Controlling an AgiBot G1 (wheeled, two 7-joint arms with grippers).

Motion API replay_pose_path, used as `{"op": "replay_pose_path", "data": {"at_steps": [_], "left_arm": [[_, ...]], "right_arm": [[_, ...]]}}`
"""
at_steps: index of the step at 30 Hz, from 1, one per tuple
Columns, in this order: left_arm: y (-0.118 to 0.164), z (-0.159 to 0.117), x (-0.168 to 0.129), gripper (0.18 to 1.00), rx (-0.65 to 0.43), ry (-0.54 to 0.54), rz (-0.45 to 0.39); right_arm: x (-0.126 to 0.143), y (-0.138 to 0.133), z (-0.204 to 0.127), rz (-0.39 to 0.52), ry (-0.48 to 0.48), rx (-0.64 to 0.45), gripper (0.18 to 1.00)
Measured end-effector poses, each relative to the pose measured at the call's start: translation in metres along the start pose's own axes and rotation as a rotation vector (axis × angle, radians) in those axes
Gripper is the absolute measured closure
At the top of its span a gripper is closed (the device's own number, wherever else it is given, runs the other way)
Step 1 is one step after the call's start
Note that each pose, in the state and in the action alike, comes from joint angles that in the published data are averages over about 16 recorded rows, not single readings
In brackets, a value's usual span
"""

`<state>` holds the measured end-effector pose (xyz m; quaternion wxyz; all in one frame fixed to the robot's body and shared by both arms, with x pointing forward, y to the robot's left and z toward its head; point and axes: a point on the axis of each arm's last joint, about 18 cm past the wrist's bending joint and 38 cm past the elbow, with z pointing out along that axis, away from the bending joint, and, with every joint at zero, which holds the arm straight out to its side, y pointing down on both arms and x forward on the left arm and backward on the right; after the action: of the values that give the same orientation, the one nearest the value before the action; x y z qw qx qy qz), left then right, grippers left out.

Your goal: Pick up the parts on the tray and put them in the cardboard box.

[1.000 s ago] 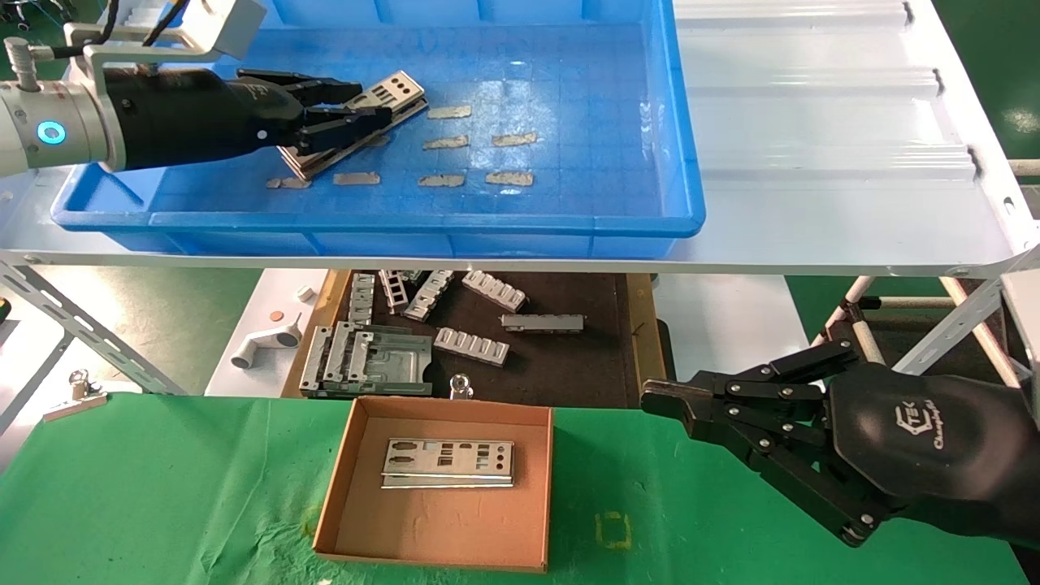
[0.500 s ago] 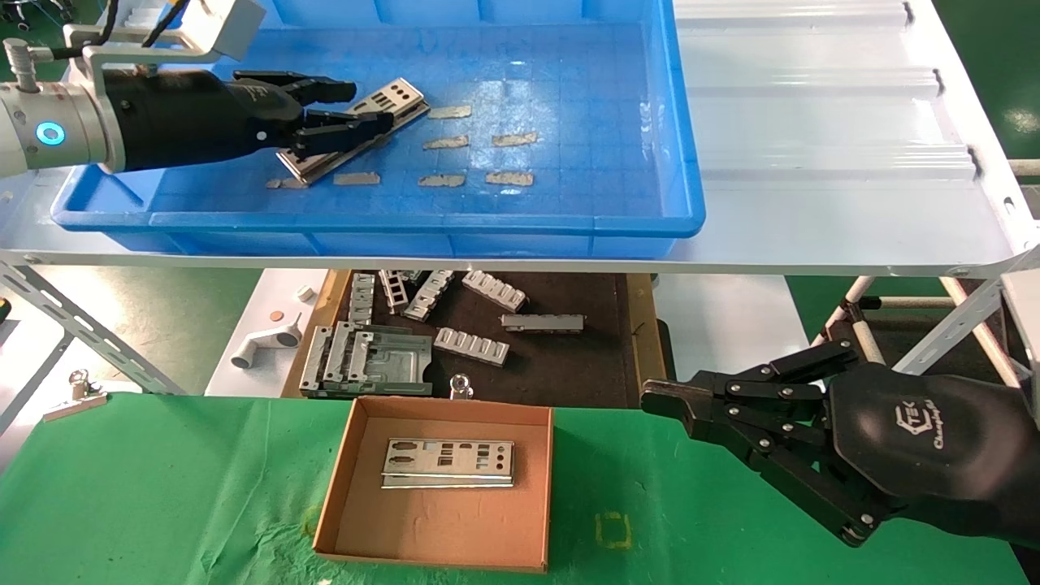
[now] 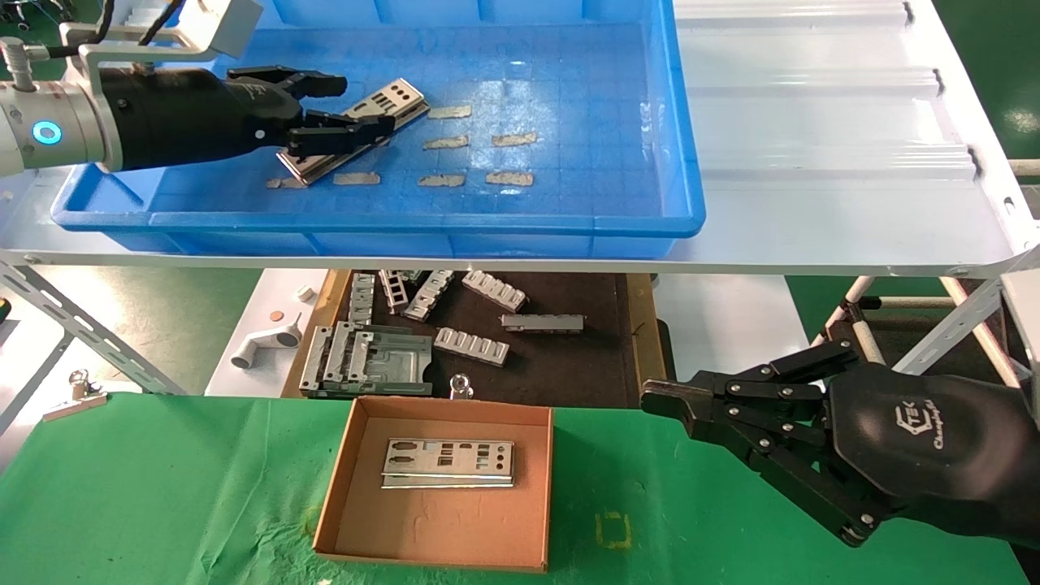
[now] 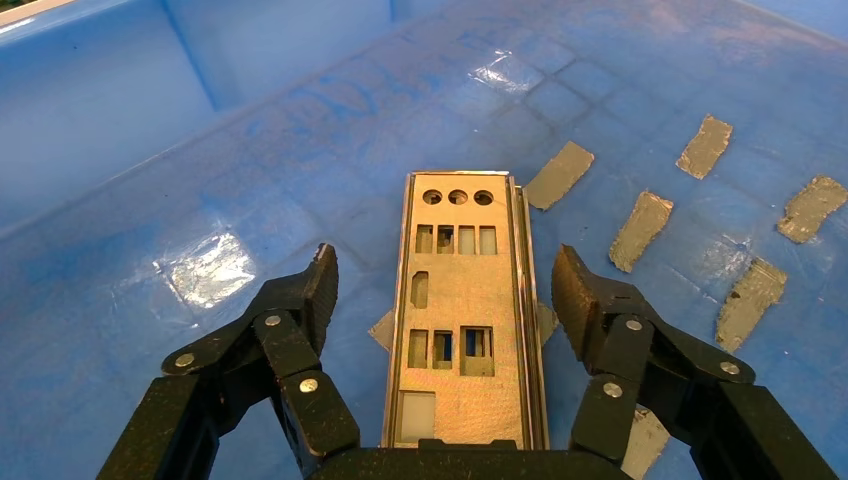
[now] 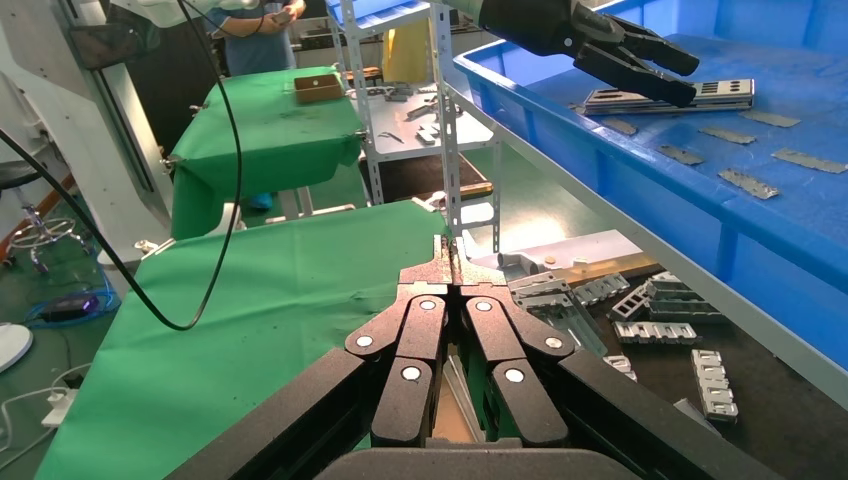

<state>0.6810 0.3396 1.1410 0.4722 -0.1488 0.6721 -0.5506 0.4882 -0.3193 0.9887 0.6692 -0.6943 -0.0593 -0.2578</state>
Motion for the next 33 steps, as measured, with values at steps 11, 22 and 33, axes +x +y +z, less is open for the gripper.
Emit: {"op": "replay_pose_path", "data": {"at_steps": [11, 22, 33], "left_arm": [[-0.0002, -0.0006, 0.0007, 0.466, 0.001, 0.005, 0.001], [-0.0003, -0.0010, 0.0016, 0.639, 0.002, 0.011, 0.000], [-0.0067, -0.0048, -0.0005, 0.746, 0.020, 0.010, 0.003]], "right_arm": [[0.0000, 0.0000, 0.0000, 0.000, 0.000, 0.000, 0.988], [0.0000, 0.0000, 0.0000, 0.000, 0.000, 0.000, 0.988], [0.0000, 0.0000, 0.0000, 0.000, 0.000, 0.000, 0.988]]}}
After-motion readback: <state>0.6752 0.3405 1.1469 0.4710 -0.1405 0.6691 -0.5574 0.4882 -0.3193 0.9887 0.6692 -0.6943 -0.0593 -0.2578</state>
